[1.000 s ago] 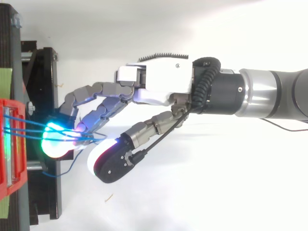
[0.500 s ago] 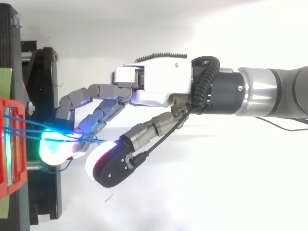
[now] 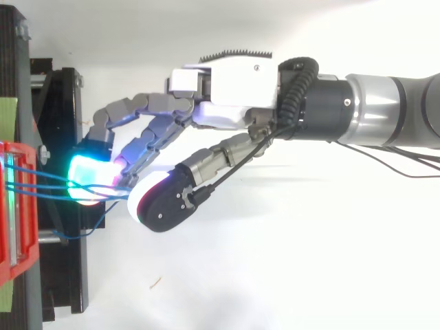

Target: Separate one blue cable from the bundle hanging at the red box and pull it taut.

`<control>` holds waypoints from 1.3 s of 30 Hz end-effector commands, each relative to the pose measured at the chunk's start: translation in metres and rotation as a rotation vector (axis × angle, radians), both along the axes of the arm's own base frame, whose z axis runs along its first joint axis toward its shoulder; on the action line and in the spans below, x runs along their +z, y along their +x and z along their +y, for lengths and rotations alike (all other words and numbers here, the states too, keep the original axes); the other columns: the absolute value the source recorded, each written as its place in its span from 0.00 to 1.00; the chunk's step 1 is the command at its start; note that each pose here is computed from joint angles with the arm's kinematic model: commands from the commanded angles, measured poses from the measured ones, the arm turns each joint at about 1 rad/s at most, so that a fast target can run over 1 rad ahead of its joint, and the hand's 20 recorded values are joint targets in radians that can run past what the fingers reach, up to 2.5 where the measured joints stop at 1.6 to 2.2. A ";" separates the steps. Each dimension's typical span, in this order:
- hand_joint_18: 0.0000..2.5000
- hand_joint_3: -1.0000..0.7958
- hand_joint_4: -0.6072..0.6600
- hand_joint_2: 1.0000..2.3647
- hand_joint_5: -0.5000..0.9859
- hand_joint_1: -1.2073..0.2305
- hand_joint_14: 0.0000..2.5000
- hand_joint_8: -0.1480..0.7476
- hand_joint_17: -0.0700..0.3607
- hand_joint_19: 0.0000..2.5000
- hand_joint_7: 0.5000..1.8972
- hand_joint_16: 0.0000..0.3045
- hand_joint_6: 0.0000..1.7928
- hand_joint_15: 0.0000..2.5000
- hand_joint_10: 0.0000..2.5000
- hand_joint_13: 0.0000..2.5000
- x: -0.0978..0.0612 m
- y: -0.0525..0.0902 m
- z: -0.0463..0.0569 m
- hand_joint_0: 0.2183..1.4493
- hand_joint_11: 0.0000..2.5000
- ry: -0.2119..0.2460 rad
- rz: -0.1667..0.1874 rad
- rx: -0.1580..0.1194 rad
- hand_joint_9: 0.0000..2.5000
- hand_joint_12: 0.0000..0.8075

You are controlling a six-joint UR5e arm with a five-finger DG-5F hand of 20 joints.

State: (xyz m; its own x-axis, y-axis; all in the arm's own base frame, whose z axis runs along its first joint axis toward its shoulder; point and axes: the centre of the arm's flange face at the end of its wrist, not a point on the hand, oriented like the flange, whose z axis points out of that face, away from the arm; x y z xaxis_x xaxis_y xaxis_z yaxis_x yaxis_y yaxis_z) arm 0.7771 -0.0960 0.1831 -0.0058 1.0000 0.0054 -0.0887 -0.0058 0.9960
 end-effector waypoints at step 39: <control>0.27 0.32 0.61 0.00 0.26 0.39 0.01 0.43 0.36 0.15 0.50 0.12 0.28 0.17 0.00 0.34 0.002 0.001 0.011 0.33 0.14 -0.013 -0.005 0.033 0.31 0.36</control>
State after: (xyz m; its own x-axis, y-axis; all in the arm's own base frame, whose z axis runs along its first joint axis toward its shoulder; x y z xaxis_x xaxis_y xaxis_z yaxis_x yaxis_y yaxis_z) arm 0.7788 -0.0826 0.1845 -0.0361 0.9993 -0.0062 -0.0935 0.0028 0.9956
